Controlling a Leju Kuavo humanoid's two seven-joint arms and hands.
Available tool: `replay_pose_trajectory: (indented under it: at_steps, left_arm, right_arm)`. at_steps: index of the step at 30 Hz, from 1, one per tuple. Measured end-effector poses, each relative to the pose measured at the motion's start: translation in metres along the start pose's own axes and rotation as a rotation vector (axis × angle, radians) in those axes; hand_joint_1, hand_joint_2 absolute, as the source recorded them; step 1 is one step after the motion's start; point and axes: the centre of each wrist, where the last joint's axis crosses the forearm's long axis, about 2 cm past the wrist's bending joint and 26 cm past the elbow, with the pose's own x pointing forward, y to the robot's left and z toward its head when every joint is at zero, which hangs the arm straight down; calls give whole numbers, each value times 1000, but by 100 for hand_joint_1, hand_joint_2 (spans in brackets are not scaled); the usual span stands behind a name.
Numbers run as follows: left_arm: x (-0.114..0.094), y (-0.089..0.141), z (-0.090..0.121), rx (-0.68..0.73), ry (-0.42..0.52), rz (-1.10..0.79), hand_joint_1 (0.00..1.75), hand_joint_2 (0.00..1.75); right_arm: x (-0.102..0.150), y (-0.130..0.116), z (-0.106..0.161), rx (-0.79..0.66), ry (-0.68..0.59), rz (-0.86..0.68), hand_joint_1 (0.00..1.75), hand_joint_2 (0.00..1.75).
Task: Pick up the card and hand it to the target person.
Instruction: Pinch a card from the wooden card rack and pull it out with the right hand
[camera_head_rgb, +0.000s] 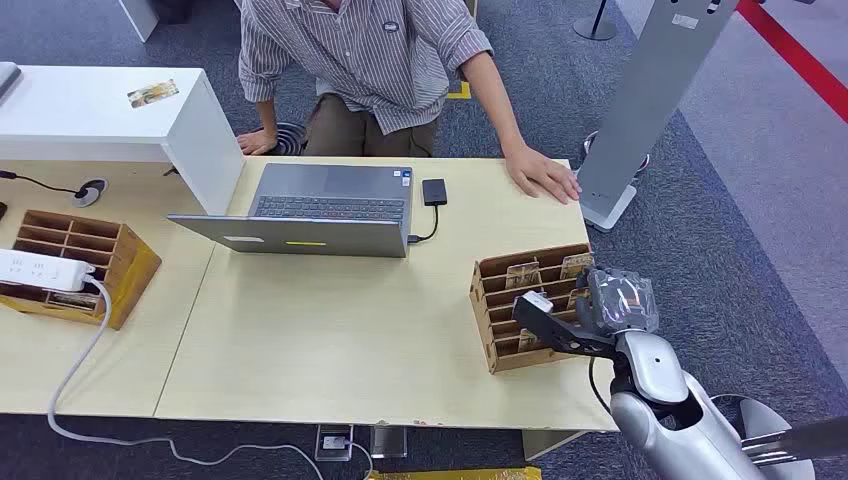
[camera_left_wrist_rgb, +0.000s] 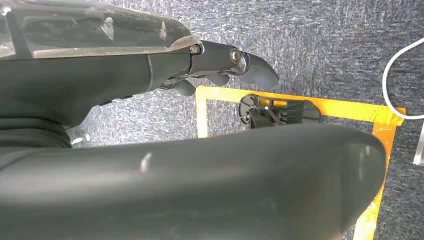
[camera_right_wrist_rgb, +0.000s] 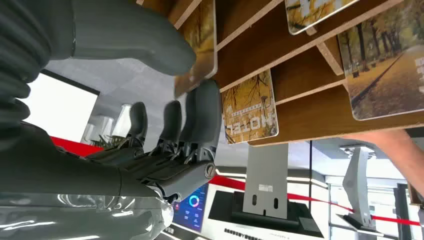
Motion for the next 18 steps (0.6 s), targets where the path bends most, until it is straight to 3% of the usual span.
replay_pose_trajectory:
  at_steps: [7,18]
  left_arm:
    - [0,0,0,0,2,-1,0,0]
    - [0,0,0,7,6,-2,0,0]
  right_arm:
    - [0,0,0,-2,1,-1,99,175]
    - [2,2,1,12,4,-15,109,175]
